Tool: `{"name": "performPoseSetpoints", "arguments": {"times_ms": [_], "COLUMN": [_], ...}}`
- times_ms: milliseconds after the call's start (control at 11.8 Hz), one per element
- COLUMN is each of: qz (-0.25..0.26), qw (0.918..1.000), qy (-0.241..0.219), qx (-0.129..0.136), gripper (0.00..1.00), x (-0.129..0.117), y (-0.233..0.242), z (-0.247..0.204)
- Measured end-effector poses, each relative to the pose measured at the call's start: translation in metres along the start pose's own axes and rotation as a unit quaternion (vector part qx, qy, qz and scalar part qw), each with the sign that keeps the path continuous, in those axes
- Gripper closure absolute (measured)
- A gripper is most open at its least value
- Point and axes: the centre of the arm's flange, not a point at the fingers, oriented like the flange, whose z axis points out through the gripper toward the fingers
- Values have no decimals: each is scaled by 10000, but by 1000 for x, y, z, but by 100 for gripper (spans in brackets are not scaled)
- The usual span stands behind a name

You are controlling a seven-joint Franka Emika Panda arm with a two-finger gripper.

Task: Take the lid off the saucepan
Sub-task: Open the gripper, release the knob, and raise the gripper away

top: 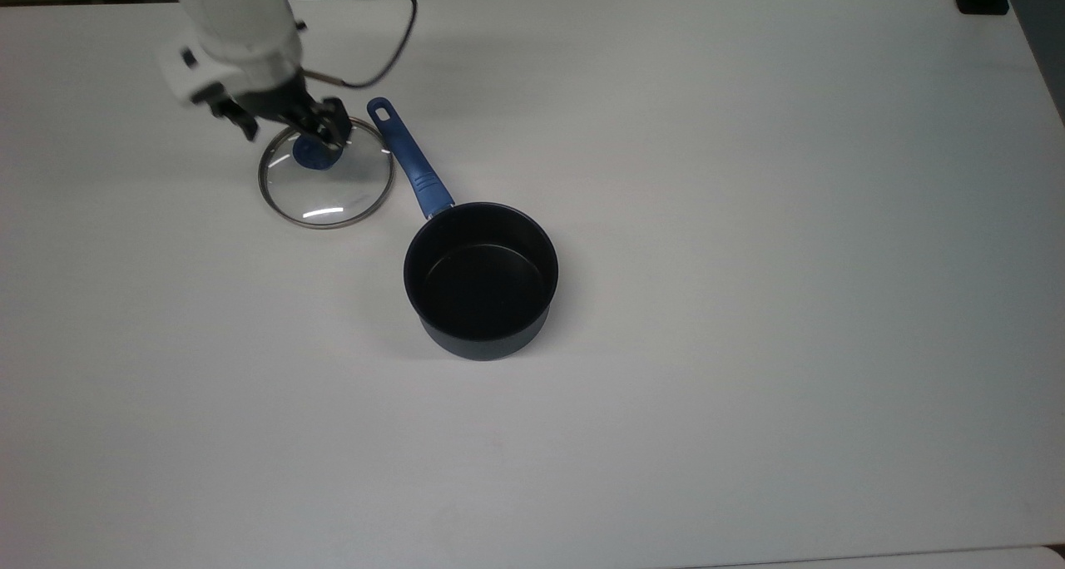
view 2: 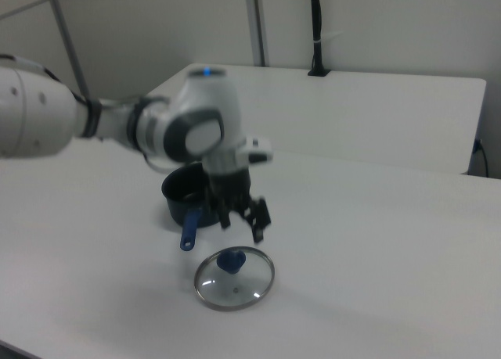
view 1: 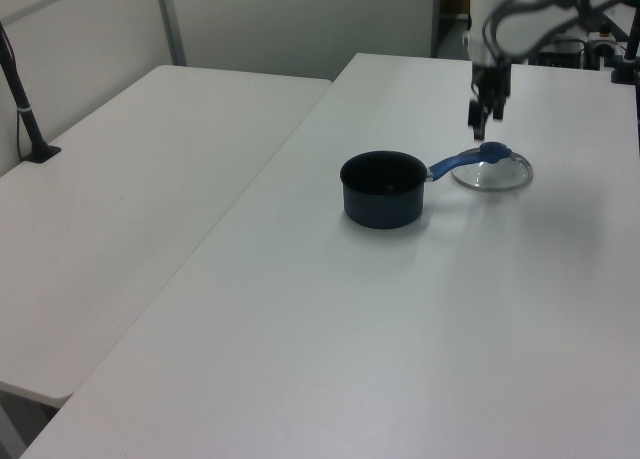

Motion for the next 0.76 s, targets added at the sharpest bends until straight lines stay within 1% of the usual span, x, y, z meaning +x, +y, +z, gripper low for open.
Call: {"name": "performPoseSetpoints", "arguments": {"times_ms": [169, 254, 338, 423, 592, 761], "qz": [199, 301, 439, 606, 927, 924], "qw": [9996, 9988, 9974, 9958, 9937, 9934], "qy": [191, 390, 572, 682, 630, 672], "qx": [12, 30, 42, 60, 93, 126], "gripper": [0, 0, 0, 0, 0, 0], "x": [8, 7, 3, -5, -27, -37], "y": [6, -2, -14, -29, -55, -76], "z": [-92, -130, -158, -179, -205, -218]}}
